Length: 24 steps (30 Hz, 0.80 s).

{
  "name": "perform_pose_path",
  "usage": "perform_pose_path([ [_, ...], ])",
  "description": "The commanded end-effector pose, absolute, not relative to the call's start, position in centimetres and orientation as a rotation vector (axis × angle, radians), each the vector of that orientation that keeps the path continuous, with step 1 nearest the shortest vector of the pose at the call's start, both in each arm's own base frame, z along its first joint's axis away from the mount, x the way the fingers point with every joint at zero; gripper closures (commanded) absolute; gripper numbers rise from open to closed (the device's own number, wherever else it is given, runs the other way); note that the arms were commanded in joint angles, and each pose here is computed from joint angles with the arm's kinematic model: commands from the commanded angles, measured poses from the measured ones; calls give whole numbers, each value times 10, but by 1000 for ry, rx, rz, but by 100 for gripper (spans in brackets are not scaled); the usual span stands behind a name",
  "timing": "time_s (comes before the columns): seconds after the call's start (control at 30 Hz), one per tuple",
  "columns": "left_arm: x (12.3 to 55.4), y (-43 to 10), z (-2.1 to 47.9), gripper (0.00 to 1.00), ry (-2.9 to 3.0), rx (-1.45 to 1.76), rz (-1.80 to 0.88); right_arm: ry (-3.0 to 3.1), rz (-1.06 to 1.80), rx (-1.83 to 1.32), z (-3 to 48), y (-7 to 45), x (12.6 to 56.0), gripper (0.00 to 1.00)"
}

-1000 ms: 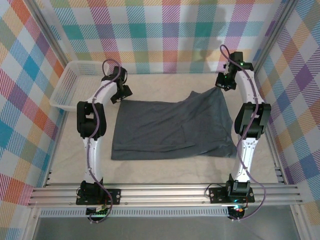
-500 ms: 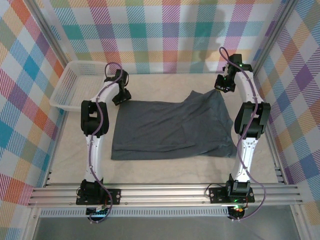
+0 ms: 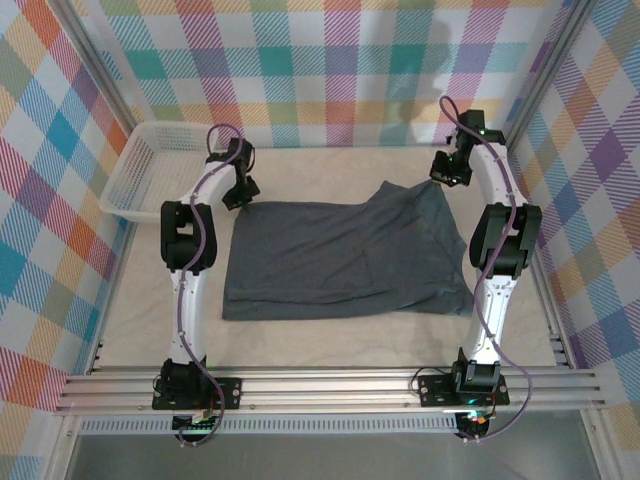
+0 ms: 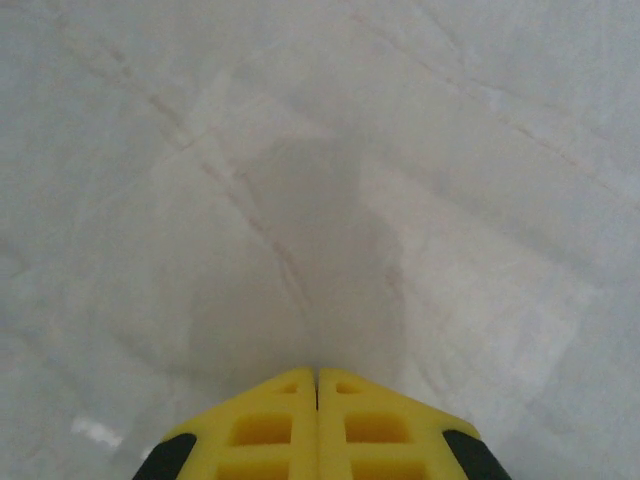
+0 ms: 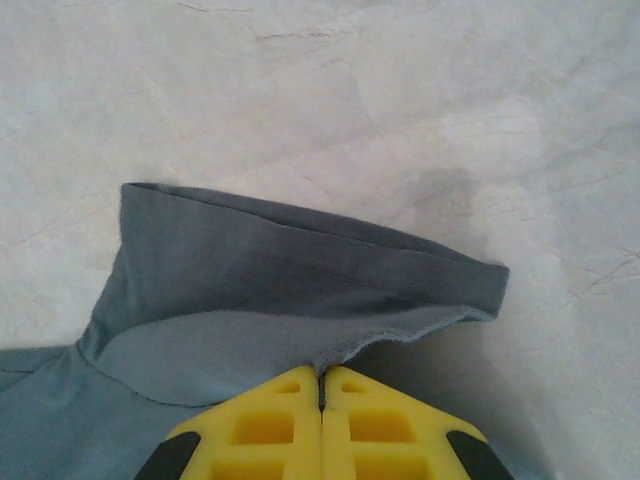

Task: Fold the inside-out t-shirt

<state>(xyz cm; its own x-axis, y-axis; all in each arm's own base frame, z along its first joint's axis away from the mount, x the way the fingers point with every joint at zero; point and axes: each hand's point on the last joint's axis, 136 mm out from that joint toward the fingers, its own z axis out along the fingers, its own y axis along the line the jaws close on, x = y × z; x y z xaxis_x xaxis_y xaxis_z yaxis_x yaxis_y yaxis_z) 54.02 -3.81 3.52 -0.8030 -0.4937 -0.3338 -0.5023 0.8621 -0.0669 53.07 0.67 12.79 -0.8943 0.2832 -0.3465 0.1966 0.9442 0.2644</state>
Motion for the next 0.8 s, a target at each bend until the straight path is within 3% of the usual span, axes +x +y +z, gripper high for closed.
perform_pose_path([
  [0.0, 530, -18, 81, 100, 2583, -811, 25, 2670, 396, 475, 126, -13, 525, 100],
  [0.2, 521, -14, 79, 100, 2608, -832, 35, 2718, 461, 508, 106, -5, 515, 100],
  [0.57, 505, -14, 114, 100, 2576, -826, -30, 2654, 453, 522, 141, -11, 511, 100],
  [0.77, 464, -14, 118, 100, 2568, -850, -70, 2601, 455, 720, 124, -32, 469, 100],
])
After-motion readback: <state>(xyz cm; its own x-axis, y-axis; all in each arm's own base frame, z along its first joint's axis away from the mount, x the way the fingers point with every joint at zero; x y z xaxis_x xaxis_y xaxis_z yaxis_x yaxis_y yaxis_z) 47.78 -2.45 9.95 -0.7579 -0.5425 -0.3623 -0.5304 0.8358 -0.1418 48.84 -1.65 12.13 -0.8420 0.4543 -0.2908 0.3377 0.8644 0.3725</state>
